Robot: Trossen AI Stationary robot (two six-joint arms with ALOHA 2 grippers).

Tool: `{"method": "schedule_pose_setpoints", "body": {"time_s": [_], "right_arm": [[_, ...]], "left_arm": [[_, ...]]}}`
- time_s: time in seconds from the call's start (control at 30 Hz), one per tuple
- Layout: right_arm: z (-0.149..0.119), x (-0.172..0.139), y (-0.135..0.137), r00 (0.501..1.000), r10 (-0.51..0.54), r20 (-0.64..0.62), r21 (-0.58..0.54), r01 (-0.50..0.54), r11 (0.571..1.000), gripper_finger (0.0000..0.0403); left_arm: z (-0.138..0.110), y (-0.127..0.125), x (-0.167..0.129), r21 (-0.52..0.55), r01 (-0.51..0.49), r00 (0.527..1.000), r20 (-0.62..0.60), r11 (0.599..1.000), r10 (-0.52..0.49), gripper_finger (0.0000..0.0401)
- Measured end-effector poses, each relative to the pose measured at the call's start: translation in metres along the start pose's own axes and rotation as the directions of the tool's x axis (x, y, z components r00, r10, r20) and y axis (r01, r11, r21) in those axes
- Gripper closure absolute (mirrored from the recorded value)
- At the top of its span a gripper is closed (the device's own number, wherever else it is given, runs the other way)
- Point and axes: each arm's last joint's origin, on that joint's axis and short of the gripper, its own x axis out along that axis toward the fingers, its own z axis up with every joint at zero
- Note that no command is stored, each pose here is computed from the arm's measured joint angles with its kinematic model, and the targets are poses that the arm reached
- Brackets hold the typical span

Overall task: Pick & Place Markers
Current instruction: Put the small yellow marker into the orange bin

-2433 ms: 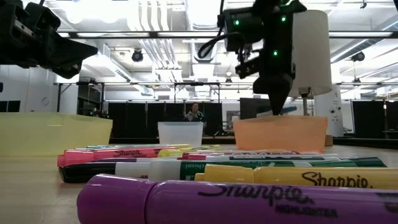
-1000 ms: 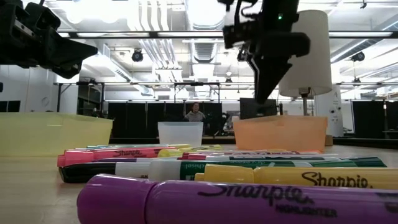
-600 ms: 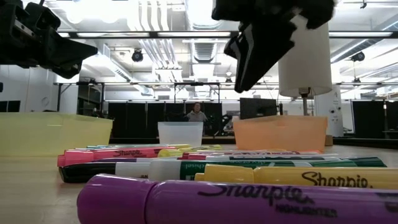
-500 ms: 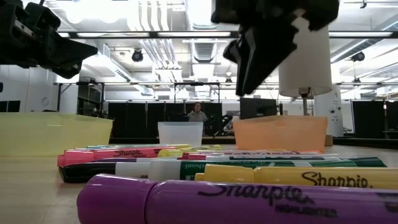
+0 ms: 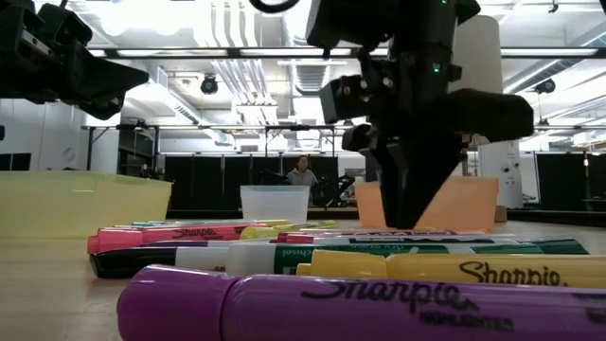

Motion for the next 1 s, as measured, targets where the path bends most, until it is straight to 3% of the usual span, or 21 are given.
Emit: {"method": "schedule_pose_setpoints", "body": {"time_s": [0.63,1.0], "right_arm": [[0.002,0.010,-0.009,1.000,-0.010,0.008,-0.009,0.010,1.000,0.0337],[0.003,0.014,-0.006,1.000,0.011,0.009,-0.108,-0.010,0.994,0.0313]], "left_arm": [[0.000,0.000,0.000,0.000,0.000,1.000,0.000,1.000,0.000,0.0401],[0.000,0.000,0.000,0.000,0.000,1.000,-0.001,1.000,0.000,0.0401]]}}
